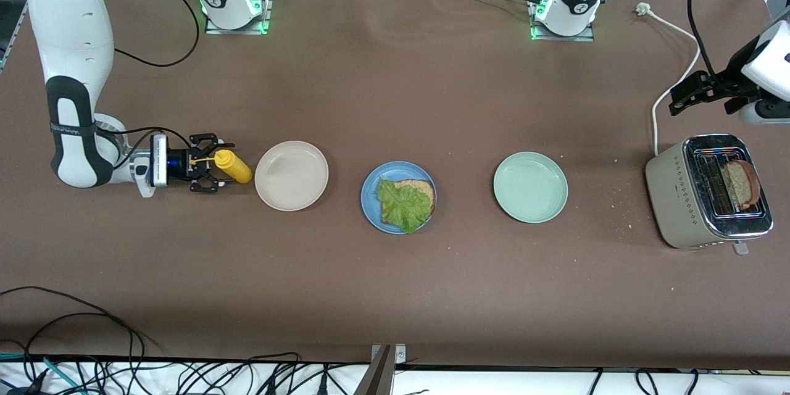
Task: Make sandwich in blue plate with both arms
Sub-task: 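Grasp the yellow mustard bottle with the right gripper and lift it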
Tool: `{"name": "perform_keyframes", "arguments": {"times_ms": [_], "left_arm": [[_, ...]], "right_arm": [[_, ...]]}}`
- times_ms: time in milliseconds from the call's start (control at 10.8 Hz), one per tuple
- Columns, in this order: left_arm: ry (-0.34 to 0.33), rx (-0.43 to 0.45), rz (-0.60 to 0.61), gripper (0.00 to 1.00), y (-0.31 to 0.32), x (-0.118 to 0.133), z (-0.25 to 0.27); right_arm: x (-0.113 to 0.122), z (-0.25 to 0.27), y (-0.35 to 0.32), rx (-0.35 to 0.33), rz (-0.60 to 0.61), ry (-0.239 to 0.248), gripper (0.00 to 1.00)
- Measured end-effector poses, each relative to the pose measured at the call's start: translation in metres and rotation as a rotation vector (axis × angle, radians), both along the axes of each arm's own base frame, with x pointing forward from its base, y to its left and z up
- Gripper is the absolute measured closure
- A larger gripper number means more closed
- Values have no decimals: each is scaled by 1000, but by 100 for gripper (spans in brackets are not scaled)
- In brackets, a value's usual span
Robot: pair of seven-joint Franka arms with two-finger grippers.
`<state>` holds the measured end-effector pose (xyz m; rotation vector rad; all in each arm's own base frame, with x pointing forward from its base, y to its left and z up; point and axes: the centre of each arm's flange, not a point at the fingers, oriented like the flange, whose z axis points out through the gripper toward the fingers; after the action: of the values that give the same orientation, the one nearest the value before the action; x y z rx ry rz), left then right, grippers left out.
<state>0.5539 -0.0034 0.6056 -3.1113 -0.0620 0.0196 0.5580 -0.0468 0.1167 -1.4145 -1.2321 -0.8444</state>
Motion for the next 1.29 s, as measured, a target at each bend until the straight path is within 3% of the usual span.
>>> {"name": "perform_keyframes", "arguments": {"times_ms": [185,370,647,832,1109,1294], "left_arm": [[-12,0,0,0,0,1,6],[5,0,0,0,0,-2,5],[96,2,-9,0,-6,-13,1],[114,2,-9,0,-6,-15,0],[125,3,-9,0,-7,-16,-1],[127,3,-14,0,-9,-17,-1]], "right_arm": [[5,-1,0,2,7,-7,17],[6,1,-1,7,5,16,48],[9,5,1,-10,-4,140,72],[18,13,-3,-64,7,236,91],[40,41,-23,-203,7,352,96],[73,87,-15,-358,9,390,96]]}}
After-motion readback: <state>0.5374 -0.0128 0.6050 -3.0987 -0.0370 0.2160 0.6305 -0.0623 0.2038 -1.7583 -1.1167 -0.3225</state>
